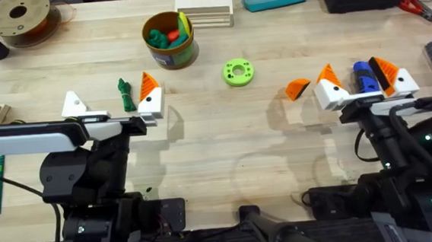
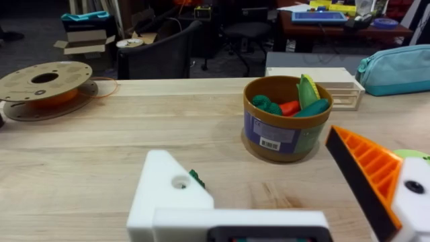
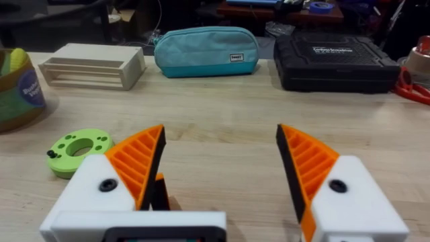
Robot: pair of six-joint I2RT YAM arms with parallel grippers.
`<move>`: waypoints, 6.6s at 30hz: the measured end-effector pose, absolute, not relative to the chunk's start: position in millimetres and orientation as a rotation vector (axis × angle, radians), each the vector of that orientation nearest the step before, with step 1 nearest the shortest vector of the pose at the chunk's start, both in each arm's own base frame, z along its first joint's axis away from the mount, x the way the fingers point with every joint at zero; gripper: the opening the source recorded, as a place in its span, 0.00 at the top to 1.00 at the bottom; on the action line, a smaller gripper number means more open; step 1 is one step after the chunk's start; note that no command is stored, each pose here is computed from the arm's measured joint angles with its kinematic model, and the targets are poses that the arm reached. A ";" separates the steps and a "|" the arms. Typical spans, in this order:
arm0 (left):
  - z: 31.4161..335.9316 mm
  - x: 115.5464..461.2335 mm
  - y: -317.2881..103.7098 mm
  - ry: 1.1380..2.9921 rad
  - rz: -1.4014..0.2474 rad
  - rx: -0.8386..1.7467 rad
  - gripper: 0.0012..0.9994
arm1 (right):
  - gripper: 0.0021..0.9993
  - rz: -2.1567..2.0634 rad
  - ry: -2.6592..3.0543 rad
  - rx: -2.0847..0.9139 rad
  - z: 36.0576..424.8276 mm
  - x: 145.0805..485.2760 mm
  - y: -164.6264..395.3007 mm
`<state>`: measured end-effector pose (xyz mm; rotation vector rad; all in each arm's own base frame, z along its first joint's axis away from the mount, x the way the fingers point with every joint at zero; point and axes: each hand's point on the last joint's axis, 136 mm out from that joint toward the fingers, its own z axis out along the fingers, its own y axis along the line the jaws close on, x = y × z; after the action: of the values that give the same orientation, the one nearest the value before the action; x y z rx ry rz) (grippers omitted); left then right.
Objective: Pick up the gripper from the table and insert it into the empty holder that is missing its gripper. Then pick up a screw, insert it into the mounting hole, and use the screwdriver to tighten it. Finally, clean up the table by picking up the vegetable and placing it into the bucket.
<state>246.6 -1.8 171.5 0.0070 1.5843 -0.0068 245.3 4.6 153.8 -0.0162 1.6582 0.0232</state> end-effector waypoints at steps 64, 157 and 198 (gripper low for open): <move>262.3 243.2 1.1 2.191 0.015 0.007 0.01 | 0.03 0.094 2.127 0.018 253.9 213.5 10.5; 163.9 159.0 -174.1 1.580 -0.971 0.642 0.01 | 0.03 0.159 2.726 -0.536 152.3 237.4 64.0; 163.8 157.4 -175.1 1.578 -0.979 0.651 0.01 | 0.98 0.341 2.535 -0.619 193.6 268.2 86.2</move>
<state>157.4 -175.1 163.8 0.6508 1.5784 -0.9790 268.2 86.2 193.6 -0.6187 2.5351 0.3409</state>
